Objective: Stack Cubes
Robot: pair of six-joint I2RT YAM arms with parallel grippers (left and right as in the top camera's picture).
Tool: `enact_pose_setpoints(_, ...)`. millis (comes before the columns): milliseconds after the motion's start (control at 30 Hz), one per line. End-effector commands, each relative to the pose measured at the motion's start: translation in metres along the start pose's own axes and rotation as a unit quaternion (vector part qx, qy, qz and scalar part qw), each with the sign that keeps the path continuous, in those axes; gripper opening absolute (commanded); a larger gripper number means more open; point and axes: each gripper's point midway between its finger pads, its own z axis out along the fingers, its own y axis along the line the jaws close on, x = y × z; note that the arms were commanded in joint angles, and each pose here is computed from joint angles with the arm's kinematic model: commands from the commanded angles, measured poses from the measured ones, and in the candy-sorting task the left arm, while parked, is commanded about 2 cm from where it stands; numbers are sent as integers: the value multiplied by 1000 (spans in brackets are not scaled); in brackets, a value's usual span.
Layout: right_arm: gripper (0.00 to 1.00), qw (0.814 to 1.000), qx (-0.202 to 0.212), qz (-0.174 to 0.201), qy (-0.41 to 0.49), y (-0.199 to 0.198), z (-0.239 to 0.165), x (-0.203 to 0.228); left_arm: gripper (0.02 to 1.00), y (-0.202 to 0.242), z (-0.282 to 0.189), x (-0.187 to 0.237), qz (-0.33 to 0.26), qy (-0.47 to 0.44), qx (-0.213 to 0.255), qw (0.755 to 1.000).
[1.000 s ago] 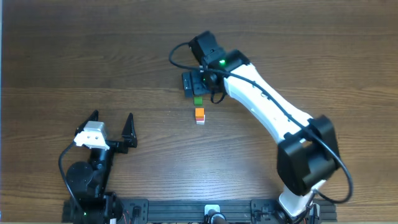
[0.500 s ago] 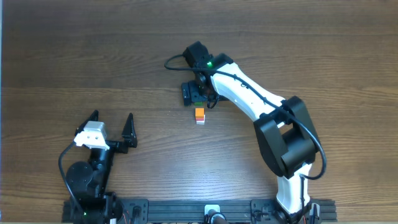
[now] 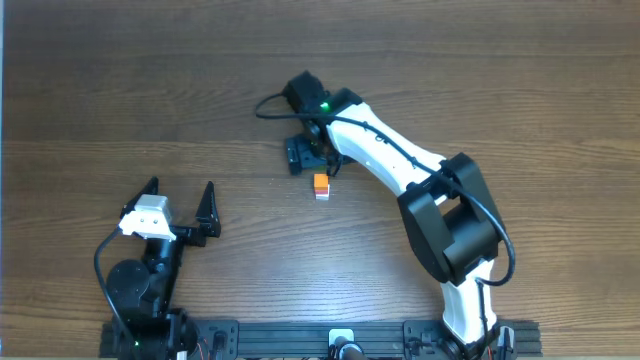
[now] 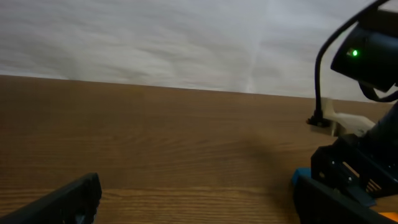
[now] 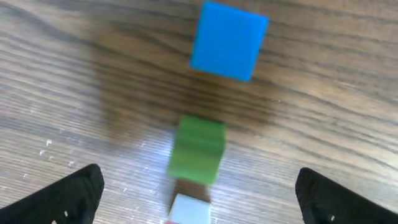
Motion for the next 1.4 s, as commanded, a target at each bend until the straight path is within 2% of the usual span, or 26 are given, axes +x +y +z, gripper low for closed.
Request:
enact_pose_setpoints(33, 991, 999, 41, -2, -23, 2, -12, -15, 1000, -1, 0, 1, 8, -1, 4, 1000)
enact_pose_setpoints(200, 991, 999, 49, 7, -8, 4, -4, -17, 1000, -1, 0, 1, 8, -1, 4, 1000)
enact_pose_setpoints(433, 993, 998, 52, 44, -5, -2, 6, -19, 1000, -1, 0, 1, 8, -1, 4, 1000)
enact_pose_setpoints(833, 987, 995, 57, 85, 9, -10, 11, -14, 1000, -1, 0, 1, 8, -1, 4, 1000)
enact_pose_setpoints(1233, 980, 993, 45, 97, 50, -14, 32, -2, 998, -1, 0, 1, 8, -1, 4, 1000)
enact_pose_setpoints(1400, 919, 993, 46, 98, 56, -14, 37, -1, 998, -1, 0, 1, 8, -1, 4, 1000)
